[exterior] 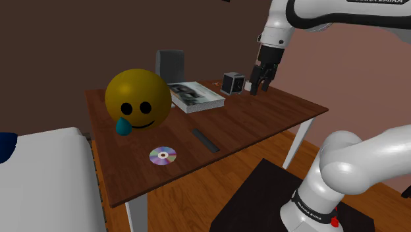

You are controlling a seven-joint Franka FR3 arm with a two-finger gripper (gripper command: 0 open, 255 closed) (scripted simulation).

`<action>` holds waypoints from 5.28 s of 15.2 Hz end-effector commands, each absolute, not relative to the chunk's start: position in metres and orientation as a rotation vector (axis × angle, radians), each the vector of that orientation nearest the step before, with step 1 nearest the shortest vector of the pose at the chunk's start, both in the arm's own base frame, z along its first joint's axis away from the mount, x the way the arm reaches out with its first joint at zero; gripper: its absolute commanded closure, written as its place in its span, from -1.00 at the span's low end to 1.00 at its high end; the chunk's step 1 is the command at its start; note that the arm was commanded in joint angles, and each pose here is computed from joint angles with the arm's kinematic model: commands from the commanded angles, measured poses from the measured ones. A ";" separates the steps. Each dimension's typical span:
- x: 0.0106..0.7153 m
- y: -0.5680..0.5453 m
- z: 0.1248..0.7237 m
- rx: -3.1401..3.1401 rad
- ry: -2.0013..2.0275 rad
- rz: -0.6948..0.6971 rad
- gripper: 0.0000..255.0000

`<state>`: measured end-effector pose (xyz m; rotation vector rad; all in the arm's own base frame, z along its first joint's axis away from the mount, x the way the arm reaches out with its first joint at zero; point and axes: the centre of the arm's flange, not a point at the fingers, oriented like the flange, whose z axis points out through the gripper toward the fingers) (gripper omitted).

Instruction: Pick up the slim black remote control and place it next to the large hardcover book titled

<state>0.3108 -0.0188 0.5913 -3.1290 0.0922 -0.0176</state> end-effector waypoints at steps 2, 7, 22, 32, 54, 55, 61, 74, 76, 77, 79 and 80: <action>0.317 -0.017 0.580 -3.125 0.110 -0.017 -1.00; 0.350 -0.007 0.524 -3.105 0.199 -0.014 -1.00; 0.450 0.016 0.356 -3.031 0.459 -0.006 -1.00; 0.464 0.021 0.295 -3.020 0.490 -0.005 -1.00; 0.464 0.021 0.316 -3.020 0.490 -0.005 1.00; 0.464 0.021 0.321 -3.020 0.490 -0.005 1.00; 0.464 0.021 0.353 -3.020 0.490 -0.005 1.00; 0.464 0.021 0.422 -3.020 0.490 -0.005 1.00; 0.469 0.009 0.427 -3.020 0.490 -0.005 1.00; 0.474 -0.003 0.427 -3.020 0.490 -0.005 1.00; 0.484 -0.028 0.427 -3.020 0.490 -0.005 1.00; 0.489 -0.040 0.427 -3.020 0.490 -0.005 1.00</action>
